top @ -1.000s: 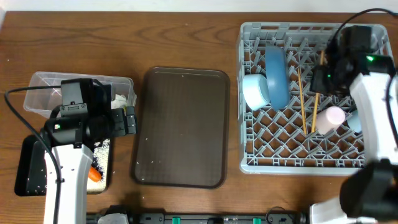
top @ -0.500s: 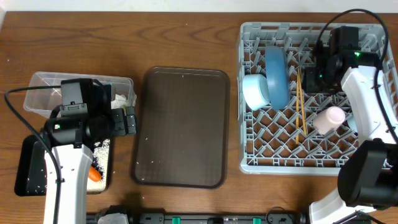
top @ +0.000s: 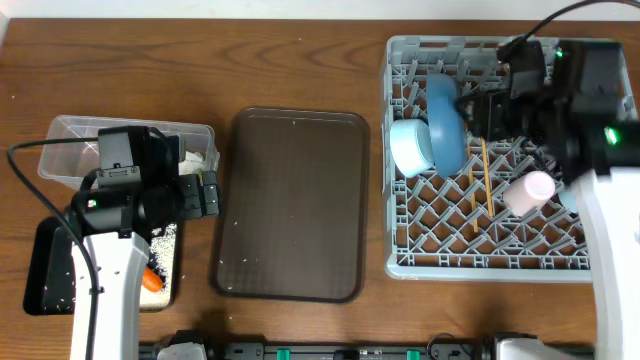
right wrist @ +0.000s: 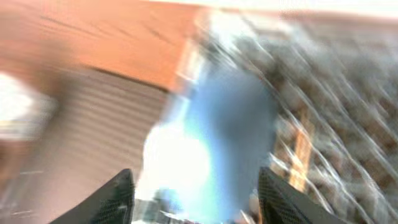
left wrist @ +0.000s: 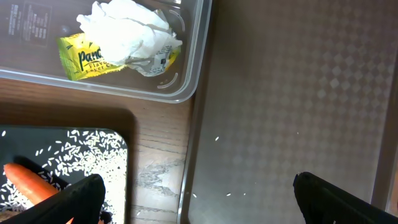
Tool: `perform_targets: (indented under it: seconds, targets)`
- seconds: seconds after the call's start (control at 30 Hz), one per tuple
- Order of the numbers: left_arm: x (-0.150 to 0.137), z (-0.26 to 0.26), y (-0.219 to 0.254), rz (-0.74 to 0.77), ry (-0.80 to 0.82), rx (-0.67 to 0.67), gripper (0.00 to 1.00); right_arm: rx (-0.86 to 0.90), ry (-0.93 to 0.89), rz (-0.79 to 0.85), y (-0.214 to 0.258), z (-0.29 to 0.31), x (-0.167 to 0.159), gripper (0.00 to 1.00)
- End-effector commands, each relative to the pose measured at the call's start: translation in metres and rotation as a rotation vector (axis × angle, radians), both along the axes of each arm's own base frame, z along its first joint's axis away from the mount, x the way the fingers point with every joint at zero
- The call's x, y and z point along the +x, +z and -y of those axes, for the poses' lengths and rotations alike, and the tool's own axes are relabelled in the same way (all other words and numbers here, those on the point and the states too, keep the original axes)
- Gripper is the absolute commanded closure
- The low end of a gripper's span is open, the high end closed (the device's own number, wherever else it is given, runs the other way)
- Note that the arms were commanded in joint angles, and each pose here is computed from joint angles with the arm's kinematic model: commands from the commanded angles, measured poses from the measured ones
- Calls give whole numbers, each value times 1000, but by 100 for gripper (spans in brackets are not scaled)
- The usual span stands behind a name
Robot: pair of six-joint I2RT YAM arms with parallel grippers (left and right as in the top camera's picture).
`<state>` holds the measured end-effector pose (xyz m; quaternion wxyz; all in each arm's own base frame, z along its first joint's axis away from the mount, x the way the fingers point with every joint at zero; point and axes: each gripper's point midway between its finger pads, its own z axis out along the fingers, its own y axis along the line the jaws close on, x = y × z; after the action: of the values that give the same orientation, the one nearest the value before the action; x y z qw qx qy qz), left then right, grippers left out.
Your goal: Sort waste into correct bins and load items into the dishwasher rack
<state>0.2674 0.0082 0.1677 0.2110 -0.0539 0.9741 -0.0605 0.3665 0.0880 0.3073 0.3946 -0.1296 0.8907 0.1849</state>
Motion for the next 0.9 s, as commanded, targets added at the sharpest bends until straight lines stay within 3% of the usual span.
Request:
perform_targets:
  seconds: [0.0,0.03,0.27,0.4,0.57,0.87]
  targets:
    - [2,-2,4,11,-5,16,2,111,227,84,40,-58,-39,12]
    - [2,-2,4,11,-5,16,2,112,262,102,46,-69,-48,1]
    - [2,-2,4,11,-5,16,2,104,404,118,52,-113,-83,1]
    - [2,-2,4,11,-5,16,2,95,416,43,39,-115,-96,1]
    - [2,-2,4,11,-5,16,2,-1,229,24,30,-76,-85,1]
    - [2,-2,4,11,-5,16,2,-174,-12,194,63,-5,-103,1]
